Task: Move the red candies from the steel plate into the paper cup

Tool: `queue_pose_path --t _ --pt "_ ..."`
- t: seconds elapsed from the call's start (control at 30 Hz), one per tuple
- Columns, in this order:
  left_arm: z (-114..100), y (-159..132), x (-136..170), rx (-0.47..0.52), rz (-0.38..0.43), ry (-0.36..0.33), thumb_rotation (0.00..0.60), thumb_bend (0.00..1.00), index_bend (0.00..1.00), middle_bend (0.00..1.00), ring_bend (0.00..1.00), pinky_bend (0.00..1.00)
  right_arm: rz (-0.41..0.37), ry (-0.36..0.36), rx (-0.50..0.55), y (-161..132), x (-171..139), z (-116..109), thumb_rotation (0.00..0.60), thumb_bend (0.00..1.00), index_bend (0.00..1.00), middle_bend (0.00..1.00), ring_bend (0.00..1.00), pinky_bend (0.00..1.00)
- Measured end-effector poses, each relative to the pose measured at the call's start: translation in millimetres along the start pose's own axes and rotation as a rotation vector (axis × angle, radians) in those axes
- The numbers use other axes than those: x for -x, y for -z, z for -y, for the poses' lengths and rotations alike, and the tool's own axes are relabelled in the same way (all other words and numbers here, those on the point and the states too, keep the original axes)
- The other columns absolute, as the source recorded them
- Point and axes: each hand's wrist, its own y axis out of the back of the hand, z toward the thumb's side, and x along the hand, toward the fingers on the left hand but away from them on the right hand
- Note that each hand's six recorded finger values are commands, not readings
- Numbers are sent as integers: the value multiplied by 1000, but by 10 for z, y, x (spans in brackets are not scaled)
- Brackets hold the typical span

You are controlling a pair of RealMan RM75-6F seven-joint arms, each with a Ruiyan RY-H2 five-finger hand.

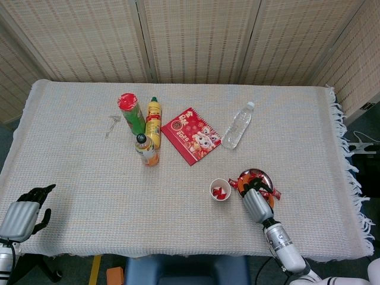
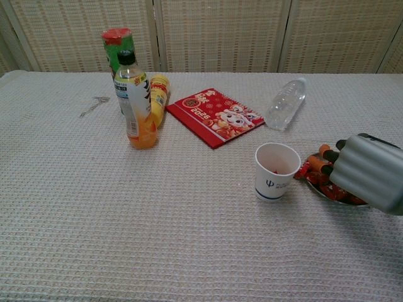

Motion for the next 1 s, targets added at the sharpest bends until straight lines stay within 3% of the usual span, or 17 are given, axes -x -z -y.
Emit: queue_pose_path --t 0.5,1.0 --pt "-21 16 15 -1 -2 -8 600 553 118 218 169 302 15 -16 -64 -196 113 82 600 116 146 157 340 714" --pt "-44 39 27 6 -6 -15 600 552 117 224 171 303 25 -11 -144 -356 178 181 600 116 223 282 380 744"
